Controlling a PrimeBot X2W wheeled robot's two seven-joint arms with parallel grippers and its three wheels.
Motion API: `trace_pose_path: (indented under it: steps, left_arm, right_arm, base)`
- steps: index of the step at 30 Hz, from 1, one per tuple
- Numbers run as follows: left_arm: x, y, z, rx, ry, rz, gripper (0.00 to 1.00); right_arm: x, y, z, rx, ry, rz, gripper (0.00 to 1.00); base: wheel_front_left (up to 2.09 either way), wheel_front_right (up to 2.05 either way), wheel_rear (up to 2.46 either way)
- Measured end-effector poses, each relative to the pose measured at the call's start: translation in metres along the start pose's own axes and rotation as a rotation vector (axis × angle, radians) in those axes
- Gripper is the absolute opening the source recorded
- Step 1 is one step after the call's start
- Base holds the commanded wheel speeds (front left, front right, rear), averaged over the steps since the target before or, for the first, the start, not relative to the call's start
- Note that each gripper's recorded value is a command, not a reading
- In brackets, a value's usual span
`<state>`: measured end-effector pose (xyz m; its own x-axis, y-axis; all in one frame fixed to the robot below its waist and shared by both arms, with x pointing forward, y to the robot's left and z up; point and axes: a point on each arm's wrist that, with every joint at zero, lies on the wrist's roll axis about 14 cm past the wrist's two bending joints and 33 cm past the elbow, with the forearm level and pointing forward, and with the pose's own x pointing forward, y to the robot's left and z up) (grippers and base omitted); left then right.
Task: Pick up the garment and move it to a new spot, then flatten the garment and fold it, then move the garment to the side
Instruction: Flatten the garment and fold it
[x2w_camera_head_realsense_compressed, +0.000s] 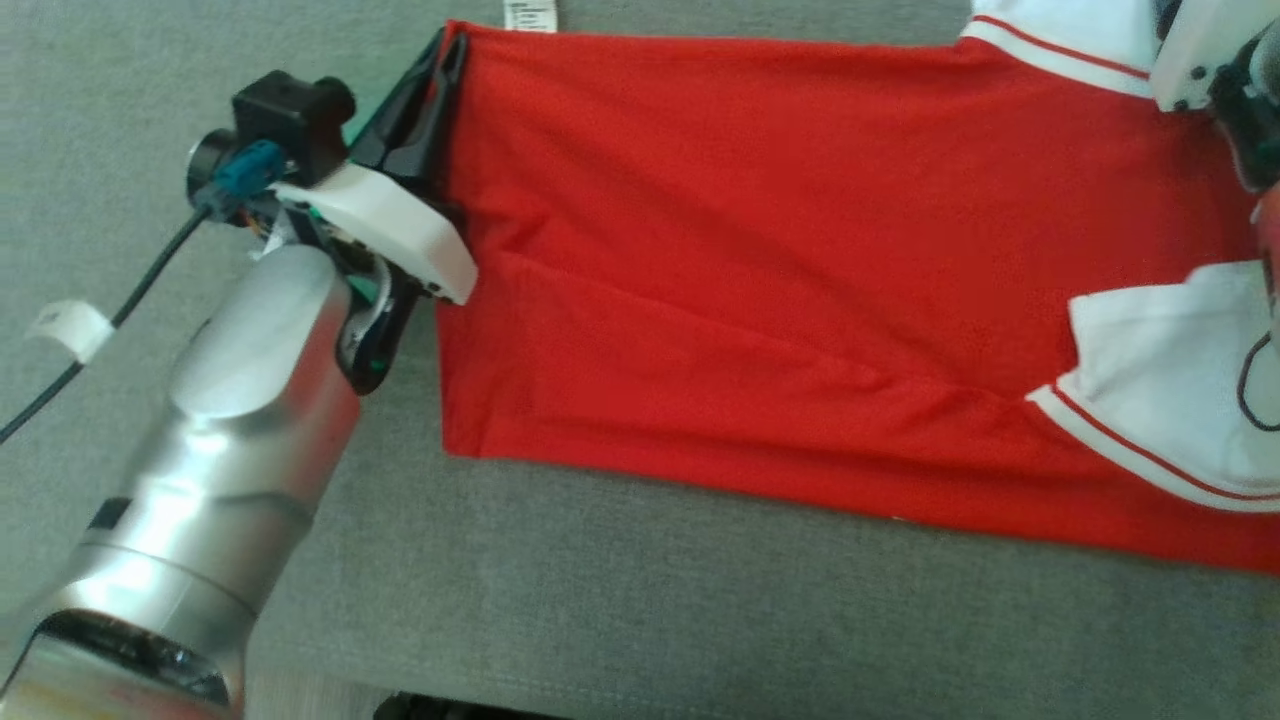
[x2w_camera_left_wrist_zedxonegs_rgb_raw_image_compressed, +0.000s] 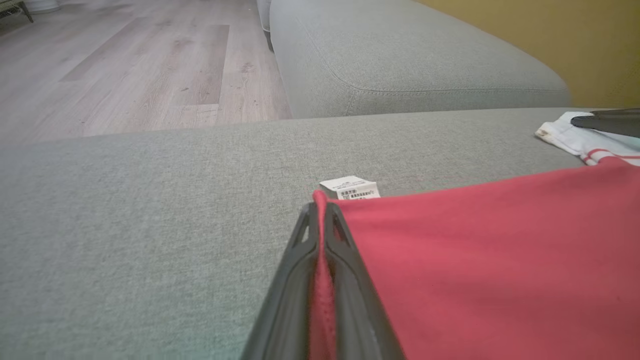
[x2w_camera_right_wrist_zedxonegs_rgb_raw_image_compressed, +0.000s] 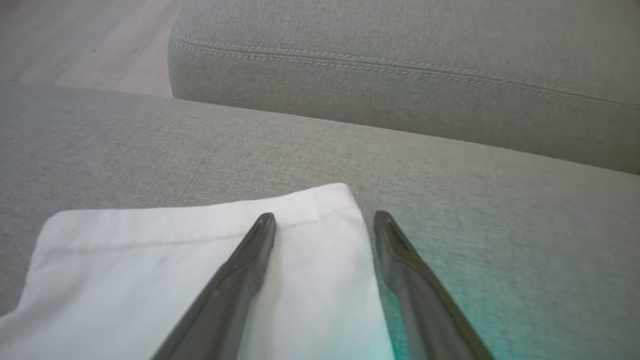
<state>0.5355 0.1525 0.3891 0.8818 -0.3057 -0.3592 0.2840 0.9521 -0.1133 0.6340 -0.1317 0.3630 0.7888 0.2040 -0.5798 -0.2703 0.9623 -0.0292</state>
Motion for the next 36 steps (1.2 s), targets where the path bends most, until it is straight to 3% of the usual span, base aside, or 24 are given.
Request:
trace_pose_path:
  steps: [2,3,4,7,11,16,22,27,36]
  left_arm:
    - [-0.001,0.000,-0.003,0.000,0.003,0.002,0.00]
    - [-0.001,0.001,-0.003,0.001,0.002,0.003,0.00]
    - [-0.001,0.002,-0.004,0.001,0.001,0.005,0.00]
    - [0.000,0.005,-0.009,-0.016,0.009,0.016,0.00]
    - [0.003,0.004,-0.003,-0.020,-0.035,0.017,0.00]
    - [0.006,0.005,0.015,-0.008,-0.100,0.041,0.00]
    - [-0.008,-0.003,0.039,0.023,-0.191,0.055,0.00]
    - [-0.038,-0.012,0.025,0.055,-0.196,0.082,0.00]
    - [-0.078,-0.027,-0.003,0.019,-0.180,0.117,0.00]
  right_arm:
    - [0.007,0.004,-0.002,-0.003,0.017,0.006,1.00]
    - [0.010,0.006,-0.003,-0.010,0.023,0.008,0.14]
    - [0.012,0.007,-0.004,-0.009,0.033,0.011,0.00]
    - [0.014,0.005,0.002,0.003,0.016,0.004,0.00]
    - [0.006,-0.013,0.023,0.013,-0.134,-0.040,0.00]
    - [-0.015,-0.030,0.054,0.038,-0.326,-0.086,0.00]
    - [-0.051,-0.026,0.073,0.127,-0.470,-0.086,0.00]
    - [-0.089,-0.020,0.037,0.208,-0.472,-0.078,0.00]
    - [-0.159,-0.014,-0.045,0.379,-0.430,-0.095,0.00]
  base:
    - [0.00,0.00,0.00]
    - [0.00,0.00,0.00]
    - [0.00,0.00,0.00]
    - [0.00,0.00,0.00]
    - [0.00,0.00,0.00]
    - [0.00,0.00,0.00]
    - [0.00,0.00,0.00]
    - [0.00,0.00,0.00]
    - [0.00,0.00,0.00]
